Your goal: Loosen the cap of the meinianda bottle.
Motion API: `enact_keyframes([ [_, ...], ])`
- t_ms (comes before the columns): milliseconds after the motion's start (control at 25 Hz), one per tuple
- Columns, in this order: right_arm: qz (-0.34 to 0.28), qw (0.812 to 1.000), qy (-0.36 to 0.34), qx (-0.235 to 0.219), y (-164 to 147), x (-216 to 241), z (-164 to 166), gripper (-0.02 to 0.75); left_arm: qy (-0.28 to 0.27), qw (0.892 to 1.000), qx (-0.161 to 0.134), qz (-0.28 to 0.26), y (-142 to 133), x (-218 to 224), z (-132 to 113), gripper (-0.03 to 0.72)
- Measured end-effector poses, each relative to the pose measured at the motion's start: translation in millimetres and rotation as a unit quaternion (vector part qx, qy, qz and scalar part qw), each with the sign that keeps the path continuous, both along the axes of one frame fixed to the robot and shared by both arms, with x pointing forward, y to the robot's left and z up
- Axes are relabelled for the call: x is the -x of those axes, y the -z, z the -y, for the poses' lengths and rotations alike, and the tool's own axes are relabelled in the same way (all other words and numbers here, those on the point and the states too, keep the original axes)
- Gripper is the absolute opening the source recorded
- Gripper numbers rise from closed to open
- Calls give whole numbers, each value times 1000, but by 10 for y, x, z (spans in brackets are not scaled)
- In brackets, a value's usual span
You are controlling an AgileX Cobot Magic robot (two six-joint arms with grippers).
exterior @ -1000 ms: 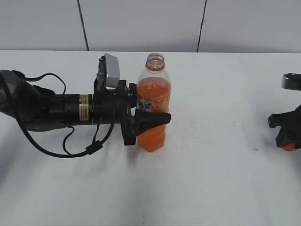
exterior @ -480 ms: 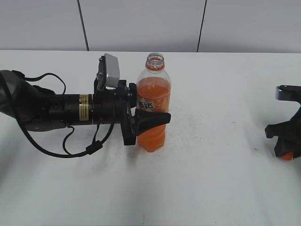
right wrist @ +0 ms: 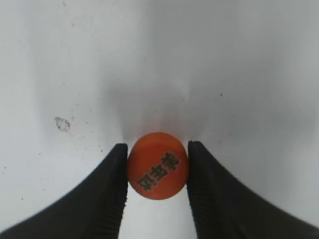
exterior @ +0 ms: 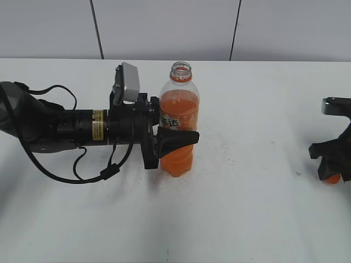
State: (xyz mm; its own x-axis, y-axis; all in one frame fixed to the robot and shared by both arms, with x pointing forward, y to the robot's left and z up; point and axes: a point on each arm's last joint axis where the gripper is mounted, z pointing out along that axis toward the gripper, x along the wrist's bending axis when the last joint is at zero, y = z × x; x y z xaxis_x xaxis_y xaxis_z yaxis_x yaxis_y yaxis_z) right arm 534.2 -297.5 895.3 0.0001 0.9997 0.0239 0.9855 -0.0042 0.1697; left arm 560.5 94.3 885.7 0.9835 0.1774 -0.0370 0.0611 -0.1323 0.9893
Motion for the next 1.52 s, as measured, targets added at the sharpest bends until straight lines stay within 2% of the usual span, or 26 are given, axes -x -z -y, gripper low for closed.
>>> enact_keyframes([
  [200, 0, 1000, 8, -1, 0, -1, 1, 456, 0, 1000, 0, 0, 0, 0, 0, 418],
  [440, -7, 1000, 17, -8, -29, -14, -9, 477, 0, 1000, 0, 0, 1, 0, 0, 418],
  [600, -5, 999, 29, -23, -200, -67, -32, 479, -1, 1000, 0, -4, 0, -1, 0, 418],
  [680, 3, 999, 30, -26, -301, -103, -36, 479, -2, 1000, 1, -7, 0, -1, 0, 459],
  [840, 24, 999, 31, -28, -442, -178, -39, 479, 4, 1000, 0, -12, 4, 12, 4, 620],
  [920, 29, 998, 35, -32, -481, -211, -45, 479, 7, 1000, -2, -12, 7, 18, 5, 647],
  [1080, 26, 998, 36, -36, -514, -228, -50, 479, 9, 1000, -2, -17, 4, 21, 5, 655],
  [1200, 19, 999, 36, -36, -529, -220, -52, 479, 10, 1000, 1, -10, -81, 23, 6, 652],
  [1520, 41, 998, 30, -37, -738, -164, -54, 479, 6, 998, 32, 46, -599, 43, -5, 632],
])
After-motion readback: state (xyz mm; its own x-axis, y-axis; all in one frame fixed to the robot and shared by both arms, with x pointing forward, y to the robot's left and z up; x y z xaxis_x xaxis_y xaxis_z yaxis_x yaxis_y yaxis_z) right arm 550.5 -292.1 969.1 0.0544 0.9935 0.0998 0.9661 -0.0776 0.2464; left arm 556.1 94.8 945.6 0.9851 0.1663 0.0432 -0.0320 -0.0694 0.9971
